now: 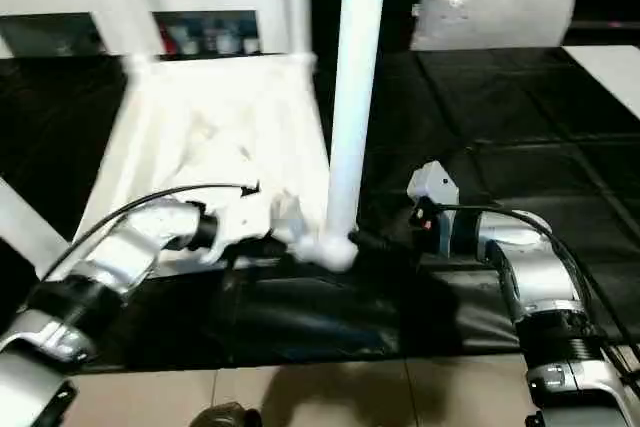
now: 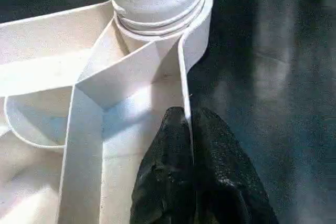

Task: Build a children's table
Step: Rotate leg to tighten

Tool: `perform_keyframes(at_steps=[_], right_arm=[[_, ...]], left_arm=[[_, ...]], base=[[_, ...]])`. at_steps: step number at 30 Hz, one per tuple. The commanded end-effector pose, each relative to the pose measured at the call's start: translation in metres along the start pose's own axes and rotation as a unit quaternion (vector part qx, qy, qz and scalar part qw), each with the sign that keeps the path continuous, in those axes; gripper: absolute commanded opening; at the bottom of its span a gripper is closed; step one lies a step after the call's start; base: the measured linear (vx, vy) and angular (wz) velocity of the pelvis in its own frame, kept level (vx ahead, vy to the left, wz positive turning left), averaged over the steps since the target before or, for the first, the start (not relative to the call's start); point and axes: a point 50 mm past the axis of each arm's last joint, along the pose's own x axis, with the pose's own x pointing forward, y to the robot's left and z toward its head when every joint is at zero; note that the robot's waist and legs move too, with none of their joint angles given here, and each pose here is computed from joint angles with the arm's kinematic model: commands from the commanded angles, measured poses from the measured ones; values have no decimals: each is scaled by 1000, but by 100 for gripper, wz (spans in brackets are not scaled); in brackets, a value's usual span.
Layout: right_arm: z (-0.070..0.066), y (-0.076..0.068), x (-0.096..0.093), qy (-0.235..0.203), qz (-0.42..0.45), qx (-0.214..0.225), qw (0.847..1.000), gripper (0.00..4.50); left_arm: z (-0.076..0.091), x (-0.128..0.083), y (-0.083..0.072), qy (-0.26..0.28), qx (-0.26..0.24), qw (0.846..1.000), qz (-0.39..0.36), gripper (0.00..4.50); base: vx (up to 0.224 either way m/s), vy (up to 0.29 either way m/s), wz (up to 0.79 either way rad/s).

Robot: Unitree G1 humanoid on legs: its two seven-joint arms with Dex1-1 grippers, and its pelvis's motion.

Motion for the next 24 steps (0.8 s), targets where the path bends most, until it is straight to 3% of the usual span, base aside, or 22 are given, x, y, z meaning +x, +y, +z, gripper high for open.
perform_keyframes(at_steps=[1,9,24], right_arm=[[5,2,1,1,25,-8,1000,402],[5,12,11,3,97,1,995,345],[2,21,18,2,136,14,991,220]], left_arm=[[1,13,-14,14,27,997,-71,0],[4,12,-18,8,42,994,-102,0],[3,12,-18,6,36,994,-106,0]], base=[[0,0,0],[0,0,0],[0,0,0]])
